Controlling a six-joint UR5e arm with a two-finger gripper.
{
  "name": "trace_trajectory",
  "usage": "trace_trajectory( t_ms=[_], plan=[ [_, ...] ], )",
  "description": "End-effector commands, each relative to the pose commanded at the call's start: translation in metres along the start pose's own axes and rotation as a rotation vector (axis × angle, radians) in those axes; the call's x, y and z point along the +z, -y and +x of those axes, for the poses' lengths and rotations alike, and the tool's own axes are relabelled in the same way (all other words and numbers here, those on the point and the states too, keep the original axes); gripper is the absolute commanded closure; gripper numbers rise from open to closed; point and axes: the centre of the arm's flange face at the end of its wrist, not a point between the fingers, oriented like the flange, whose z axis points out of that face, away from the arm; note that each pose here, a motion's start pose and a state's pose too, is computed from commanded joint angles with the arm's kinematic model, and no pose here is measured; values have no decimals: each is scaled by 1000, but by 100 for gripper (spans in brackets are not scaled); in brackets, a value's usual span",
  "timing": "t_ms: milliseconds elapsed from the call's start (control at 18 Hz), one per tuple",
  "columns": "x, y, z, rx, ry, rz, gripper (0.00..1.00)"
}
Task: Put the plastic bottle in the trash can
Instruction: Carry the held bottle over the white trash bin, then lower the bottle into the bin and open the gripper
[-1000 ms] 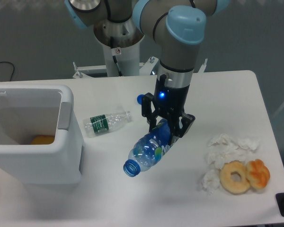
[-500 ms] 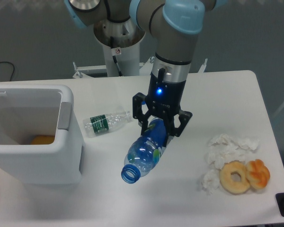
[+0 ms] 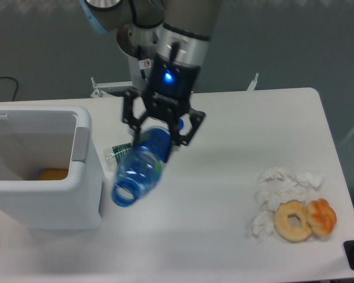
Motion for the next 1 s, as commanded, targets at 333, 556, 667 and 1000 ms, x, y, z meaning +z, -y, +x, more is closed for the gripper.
trace_trajectory(
  t_ms=[333, 556, 667, 1000],
  plan=[
    [10, 11, 60, 21, -68, 0, 34],
    [26, 12, 89, 59, -112, -3, 33],
    [33, 12, 96, 43, -124, 0, 33],
    [56, 0, 110, 37, -161, -27, 31]
  ],
)
